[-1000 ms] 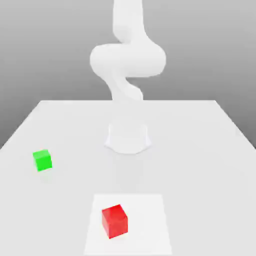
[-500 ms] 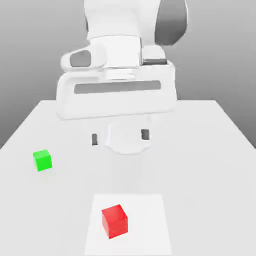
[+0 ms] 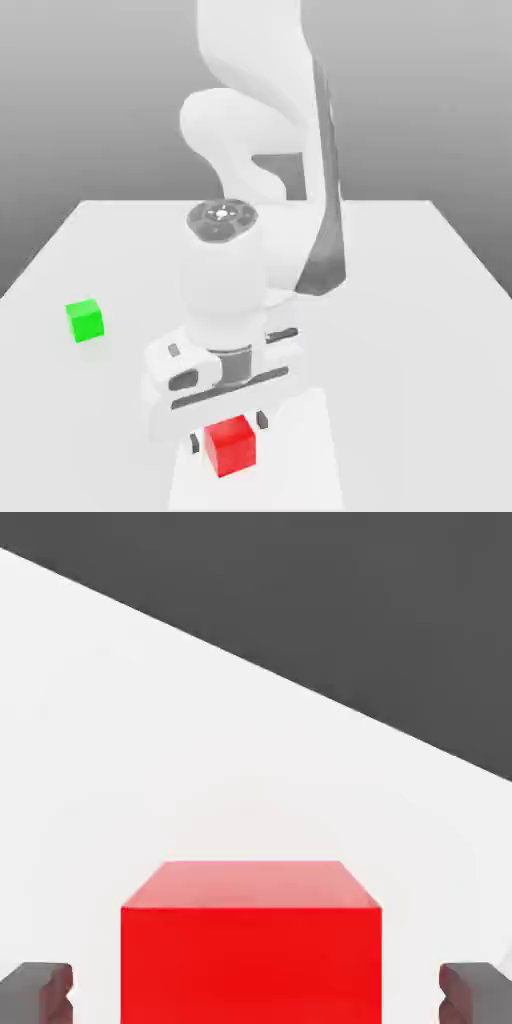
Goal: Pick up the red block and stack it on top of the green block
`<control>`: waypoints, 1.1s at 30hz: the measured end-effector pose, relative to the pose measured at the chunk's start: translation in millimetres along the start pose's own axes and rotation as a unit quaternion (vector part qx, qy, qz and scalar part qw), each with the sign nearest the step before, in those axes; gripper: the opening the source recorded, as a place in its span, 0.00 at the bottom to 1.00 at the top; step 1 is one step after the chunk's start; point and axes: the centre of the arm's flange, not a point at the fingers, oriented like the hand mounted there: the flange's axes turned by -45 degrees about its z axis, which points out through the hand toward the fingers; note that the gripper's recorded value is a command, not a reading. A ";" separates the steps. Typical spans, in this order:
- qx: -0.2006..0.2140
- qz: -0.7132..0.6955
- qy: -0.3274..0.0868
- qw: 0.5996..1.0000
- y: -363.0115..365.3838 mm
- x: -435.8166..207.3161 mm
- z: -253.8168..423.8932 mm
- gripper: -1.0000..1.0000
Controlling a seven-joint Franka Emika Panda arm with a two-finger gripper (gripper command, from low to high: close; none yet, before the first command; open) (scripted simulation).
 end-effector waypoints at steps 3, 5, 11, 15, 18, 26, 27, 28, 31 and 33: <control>0.000 0.000 -0.001 1.000 -0.1 -0.1 0.1 0.00; 0.000 0.000 0.000 1.000 -0.1 -0.2 0.9 0.00; -0.001 0.013 -0.001 1.000 8.1 -7.0 -56.7 0.00; -0.012 0.147 -0.005 0.989 84.3 -87.1 -79.4 0.00; -0.016 0.237 -0.008 0.971 117.3 -151.1 -90.2 0.00; -0.008 0.457 -0.006 0.889 135.6 -315.1 -100.4 0.00; -0.006 0.484 -0.004 0.875 132.3 -334.7 -99.9 0.00; -0.003 0.511 -0.002 0.860 127.7 -353.5 -99.1 0.00; 0.012 0.533 0.004 0.846 121.9 -366.3 -90.0 0.00; 0.021 0.534 0.008 0.845 120.5 -365.2 -82.6 0.00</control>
